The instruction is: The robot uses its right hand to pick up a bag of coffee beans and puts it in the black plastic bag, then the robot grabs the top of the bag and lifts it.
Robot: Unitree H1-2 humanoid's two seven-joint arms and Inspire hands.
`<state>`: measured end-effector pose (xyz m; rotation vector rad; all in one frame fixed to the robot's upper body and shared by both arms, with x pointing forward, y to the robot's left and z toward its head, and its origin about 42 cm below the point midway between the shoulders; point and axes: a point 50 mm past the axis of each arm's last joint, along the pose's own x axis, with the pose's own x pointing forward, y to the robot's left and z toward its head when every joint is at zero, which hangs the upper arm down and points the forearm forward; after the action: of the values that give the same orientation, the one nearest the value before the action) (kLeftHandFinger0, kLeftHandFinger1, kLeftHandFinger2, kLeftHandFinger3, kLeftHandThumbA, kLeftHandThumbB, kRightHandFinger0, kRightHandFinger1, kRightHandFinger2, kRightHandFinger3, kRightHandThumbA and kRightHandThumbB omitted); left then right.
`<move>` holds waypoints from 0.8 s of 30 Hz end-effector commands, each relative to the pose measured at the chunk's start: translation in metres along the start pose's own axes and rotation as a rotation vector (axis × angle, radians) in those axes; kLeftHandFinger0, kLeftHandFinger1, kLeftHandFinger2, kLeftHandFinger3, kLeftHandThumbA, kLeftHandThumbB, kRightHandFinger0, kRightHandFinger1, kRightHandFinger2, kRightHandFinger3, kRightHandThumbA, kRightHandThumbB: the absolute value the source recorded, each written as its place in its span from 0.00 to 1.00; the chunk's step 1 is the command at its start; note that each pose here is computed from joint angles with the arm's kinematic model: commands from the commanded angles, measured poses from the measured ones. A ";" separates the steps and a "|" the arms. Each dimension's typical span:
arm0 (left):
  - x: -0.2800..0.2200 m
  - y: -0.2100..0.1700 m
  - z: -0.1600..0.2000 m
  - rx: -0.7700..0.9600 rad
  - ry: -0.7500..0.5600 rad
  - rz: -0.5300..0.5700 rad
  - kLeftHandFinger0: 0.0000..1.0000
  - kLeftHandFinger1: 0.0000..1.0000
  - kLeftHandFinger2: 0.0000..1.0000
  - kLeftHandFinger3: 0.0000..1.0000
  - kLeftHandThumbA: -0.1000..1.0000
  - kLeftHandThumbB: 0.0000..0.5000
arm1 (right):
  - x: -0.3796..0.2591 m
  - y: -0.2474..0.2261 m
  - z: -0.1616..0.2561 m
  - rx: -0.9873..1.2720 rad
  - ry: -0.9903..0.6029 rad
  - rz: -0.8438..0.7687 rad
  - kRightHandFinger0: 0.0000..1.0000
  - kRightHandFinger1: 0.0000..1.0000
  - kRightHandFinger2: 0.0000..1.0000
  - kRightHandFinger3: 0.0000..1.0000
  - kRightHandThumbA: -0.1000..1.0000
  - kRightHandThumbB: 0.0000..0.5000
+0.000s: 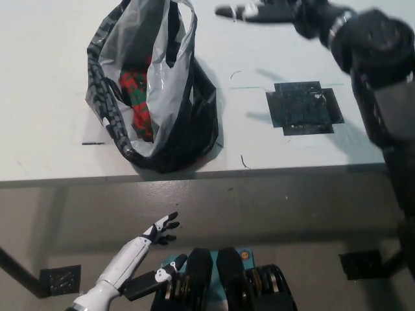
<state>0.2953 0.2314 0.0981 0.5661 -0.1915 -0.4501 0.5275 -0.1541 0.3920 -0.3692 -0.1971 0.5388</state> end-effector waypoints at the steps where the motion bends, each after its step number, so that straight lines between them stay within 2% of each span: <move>1: 0.009 0.041 0.002 -0.034 -0.027 0.115 1.00 1.00 1.00 1.00 0.90 0.51 | -0.269 0.020 0.116 -0.321 -0.820 -0.443 1.00 1.00 1.00 1.00 1.00 0.99; 5: 0.022 0.054 0.003 -0.033 -0.043 0.145 1.00 1.00 1.00 1.00 0.94 0.51 | -0.310 0.033 0.105 -0.321 -0.898 -0.405 1.00 1.00 1.00 1.00 1.00 1.00; 7: 0.034 0.061 0.004 -0.034 -0.079 0.168 1.00 1.00 1.00 1.00 0.94 0.44 | -0.335 0.031 0.096 -0.399 -0.957 -0.412 1.00 1.00 1.00 1.00 1.00 0.91; 9: 0.045 0.070 0.008 -0.029 -0.110 0.194 1.00 1.00 1.00 1.00 0.95 0.44 | -0.345 0.029 0.098 -0.462 -0.997 -0.431 1.00 1.00 1.00 1.00 1.00 0.88; 12: 0.052 0.077 0.011 -0.025 -0.129 0.214 1.00 1.00 1.00 1.00 0.97 0.39 | -0.349 0.029 0.094 -0.464 -1.056 -0.405 1.00 1.00 1.00 1.00 1.00 0.99; 13: 0.054 0.078 0.011 -0.026 -0.129 0.217 1.00 1.00 1.00 1.00 0.97 0.38 | -0.350 0.030 0.092 -0.436 -1.060 -0.392 1.00 1.00 1.00 1.00 1.00 1.00; 15: 0.056 0.080 0.012 -0.026 -0.133 0.221 1.00 1.00 1.00 1.00 0.97 0.37 | -0.352 0.033 0.086 -0.364 -1.063 -0.363 1.00 1.00 1.00 1.00 1.00 1.00; 17: 0.057 0.085 0.014 -0.016 -0.136 0.227 1.00 1.00 1.00 1.00 0.98 0.35 | -0.352 0.042 0.084 -0.371 -1.085 -0.392 1.00 1.00 1.00 1.00 1.00 0.87; 18: 0.058 0.086 0.014 -0.013 -0.137 0.228 1.00 1.00 1.00 1.00 0.98 0.35 | -0.351 0.044 0.084 -0.369 -1.091 -0.396 1.00 1.00 1.00 1.00 1.00 0.86; 19: 0.058 0.087 0.015 -0.010 -0.134 0.233 1.00 1.00 1.00 1.00 0.98 0.37 | -0.351 0.047 0.081 -0.355 -1.093 -0.400 1.00 1.00 1.00 1.00 1.00 0.91; 22: 0.055 0.087 0.016 -0.022 -0.124 0.246 1.00 1.00 1.00 1.00 0.99 0.37 | -0.346 0.065 0.055 -0.270 -1.023 -0.429 1.00 1.00 1.00 1.00 1.00 0.93; 23: 0.052 0.086 0.016 -0.026 -0.123 0.248 1.00 1.00 1.00 1.00 0.99 0.37 | -0.348 0.072 0.046 -0.248 -0.937 -0.411 1.00 1.00 1.00 1.00 1.00 0.85; 24: 0.051 0.086 0.016 -0.028 -0.120 0.249 1.00 1.00 1.00 1.00 0.99 0.38 | -0.344 0.074 0.034 -0.219 -0.868 -0.398 1.00 1.00 1.00 1.00 1.00 0.85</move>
<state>0.3294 0.2407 0.1044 0.5750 -0.1870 -0.4087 0.3585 -0.2790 0.2499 -0.2564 -0.1858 0.3073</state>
